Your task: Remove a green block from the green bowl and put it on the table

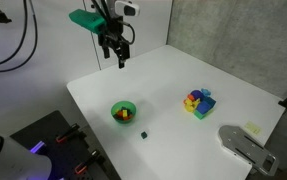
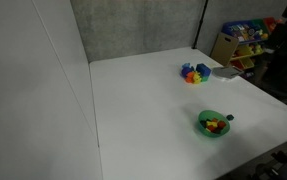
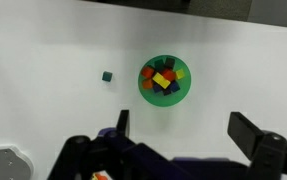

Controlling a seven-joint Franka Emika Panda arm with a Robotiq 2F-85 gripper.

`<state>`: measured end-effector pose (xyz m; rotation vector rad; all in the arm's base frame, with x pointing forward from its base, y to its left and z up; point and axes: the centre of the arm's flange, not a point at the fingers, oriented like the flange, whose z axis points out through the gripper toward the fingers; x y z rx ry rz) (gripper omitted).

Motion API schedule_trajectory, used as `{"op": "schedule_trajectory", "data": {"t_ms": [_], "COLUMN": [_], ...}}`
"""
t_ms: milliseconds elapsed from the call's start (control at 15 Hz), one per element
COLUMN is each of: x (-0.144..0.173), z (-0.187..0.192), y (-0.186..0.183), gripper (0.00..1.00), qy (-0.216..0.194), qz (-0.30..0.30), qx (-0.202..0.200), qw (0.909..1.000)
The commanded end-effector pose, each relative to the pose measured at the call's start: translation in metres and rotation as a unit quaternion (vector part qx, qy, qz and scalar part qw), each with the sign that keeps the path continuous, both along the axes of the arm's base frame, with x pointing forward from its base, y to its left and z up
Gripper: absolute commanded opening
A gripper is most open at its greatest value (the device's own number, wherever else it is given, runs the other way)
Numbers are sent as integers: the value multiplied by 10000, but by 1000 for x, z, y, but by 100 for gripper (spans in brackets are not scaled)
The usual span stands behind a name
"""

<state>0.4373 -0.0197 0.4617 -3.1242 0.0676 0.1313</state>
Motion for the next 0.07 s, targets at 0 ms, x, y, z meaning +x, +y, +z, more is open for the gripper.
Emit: {"op": "schedule_trajectory", "data": {"t_ms": [0], "x": [0], "z": [0], "y": [0], "gripper": [100], "qy": [3], "qz": [0], "qx": [0], "qw": [10000]}}
